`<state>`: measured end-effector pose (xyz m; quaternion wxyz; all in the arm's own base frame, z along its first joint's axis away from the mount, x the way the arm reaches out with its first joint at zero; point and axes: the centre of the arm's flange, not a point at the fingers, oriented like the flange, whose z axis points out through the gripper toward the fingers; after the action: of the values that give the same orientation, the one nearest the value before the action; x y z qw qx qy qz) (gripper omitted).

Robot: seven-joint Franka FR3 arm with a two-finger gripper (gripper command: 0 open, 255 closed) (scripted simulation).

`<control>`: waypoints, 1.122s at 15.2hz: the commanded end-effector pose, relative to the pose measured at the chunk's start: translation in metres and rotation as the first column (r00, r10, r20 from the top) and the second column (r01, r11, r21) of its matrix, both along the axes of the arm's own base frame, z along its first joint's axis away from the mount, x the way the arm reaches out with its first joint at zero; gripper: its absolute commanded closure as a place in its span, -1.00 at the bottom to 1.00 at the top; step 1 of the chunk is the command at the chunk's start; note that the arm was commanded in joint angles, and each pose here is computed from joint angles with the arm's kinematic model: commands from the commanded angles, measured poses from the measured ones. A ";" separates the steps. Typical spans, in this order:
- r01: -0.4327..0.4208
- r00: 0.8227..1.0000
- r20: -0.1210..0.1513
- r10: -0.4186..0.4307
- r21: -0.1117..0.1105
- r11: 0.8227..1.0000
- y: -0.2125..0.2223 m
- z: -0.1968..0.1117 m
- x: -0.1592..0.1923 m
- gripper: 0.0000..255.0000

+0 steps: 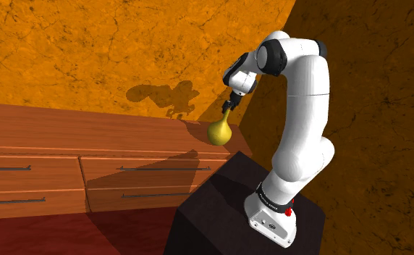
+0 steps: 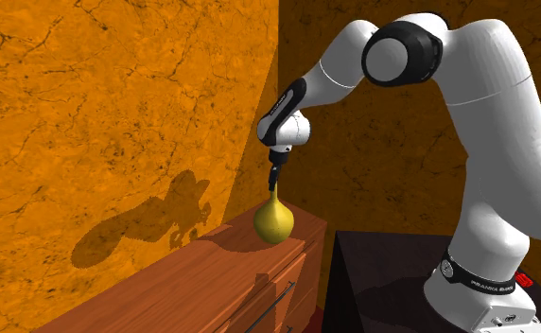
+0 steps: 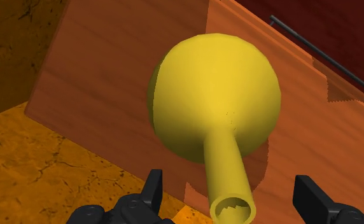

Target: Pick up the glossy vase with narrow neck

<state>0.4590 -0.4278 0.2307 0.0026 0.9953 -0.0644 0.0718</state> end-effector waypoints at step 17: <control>0.000 1.000 0.000 0.000 0.000 1.000 0.000 0.035 0.000 1.00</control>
<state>0.4592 -0.4269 0.2592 0.0023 0.9954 -0.0645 0.0712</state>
